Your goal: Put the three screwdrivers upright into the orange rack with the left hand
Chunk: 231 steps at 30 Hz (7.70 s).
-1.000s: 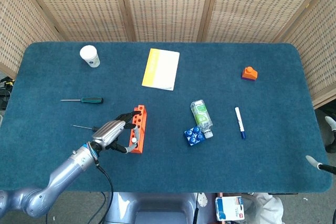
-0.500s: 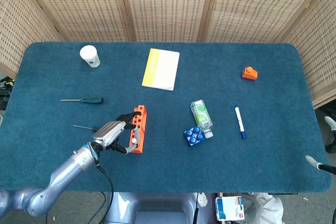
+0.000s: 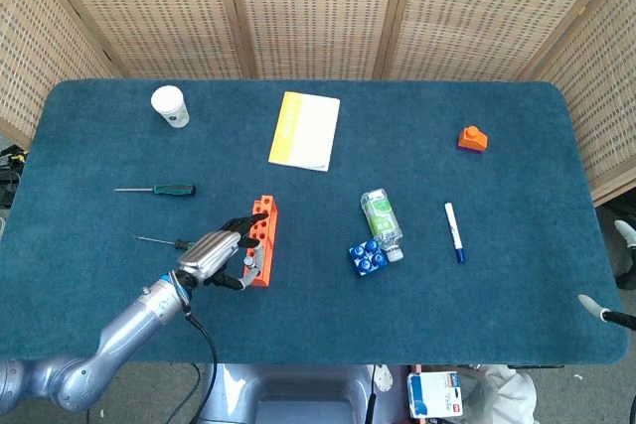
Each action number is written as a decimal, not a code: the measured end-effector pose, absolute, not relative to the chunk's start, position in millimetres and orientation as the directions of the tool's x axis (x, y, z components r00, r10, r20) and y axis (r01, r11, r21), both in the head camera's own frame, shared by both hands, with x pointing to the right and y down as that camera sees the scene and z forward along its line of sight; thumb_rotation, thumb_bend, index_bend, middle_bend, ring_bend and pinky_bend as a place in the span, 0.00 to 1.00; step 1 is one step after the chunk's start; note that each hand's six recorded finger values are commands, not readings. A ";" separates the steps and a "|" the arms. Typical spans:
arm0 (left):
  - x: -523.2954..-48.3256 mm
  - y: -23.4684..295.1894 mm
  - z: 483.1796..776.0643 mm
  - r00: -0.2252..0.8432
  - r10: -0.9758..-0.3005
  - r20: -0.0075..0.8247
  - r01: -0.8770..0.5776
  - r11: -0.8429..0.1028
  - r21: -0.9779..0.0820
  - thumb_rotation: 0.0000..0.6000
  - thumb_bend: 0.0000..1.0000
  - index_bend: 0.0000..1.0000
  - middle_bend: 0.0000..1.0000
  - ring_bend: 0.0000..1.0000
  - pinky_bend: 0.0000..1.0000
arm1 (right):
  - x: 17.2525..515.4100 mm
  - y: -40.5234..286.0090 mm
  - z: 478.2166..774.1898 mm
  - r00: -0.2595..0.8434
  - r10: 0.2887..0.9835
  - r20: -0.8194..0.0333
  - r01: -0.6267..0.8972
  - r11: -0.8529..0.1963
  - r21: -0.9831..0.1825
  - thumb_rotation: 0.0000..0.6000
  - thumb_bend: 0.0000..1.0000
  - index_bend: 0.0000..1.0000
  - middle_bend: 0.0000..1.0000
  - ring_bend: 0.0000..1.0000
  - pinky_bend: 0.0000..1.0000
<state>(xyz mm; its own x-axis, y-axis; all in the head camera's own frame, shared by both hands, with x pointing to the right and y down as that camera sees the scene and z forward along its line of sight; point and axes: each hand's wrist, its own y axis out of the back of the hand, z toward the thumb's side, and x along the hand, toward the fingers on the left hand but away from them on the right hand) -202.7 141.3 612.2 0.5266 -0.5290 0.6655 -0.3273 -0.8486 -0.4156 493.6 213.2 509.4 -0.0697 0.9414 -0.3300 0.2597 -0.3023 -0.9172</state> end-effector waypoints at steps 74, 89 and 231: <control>-299.8 134.8 724.6 0.228 -0.683 0.693 -0.006 -0.713 -0.701 1.00 0.19 0.49 0.00 0.00 0.00 | 493.7 210.4 517.6 -0.086 0.934 -0.348 0.233 -0.320 -0.918 1.00 0.00 0.00 0.00 0.00 0.00; -300.2 132.4 730.9 0.192 -0.686 0.702 0.051 -0.707 -0.705 1.00 0.20 0.50 0.00 0.00 0.00 | 492.8 210.0 519.0 -0.085 0.932 -0.352 0.232 -0.325 -0.917 1.00 0.00 0.00 0.00 0.00 0.00; -217.6 69.1 618.6 0.584 -0.707 0.398 -0.779 -0.627 0.029 1.00 0.41 0.67 0.00 0.00 0.00 | 504.3 205.5 524.1 -0.141 0.921 -0.363 0.240 -0.324 -0.915 1.00 0.00 0.00 0.00 0.00 0.00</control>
<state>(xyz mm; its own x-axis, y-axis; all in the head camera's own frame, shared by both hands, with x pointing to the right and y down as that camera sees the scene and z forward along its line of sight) -217.6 69.1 618.6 0.5843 -0.7074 0.3978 -0.7785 -0.6269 0.0287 504.3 205.5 524.1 -0.1414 0.9208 -0.3634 0.2402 -0.3242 -0.9150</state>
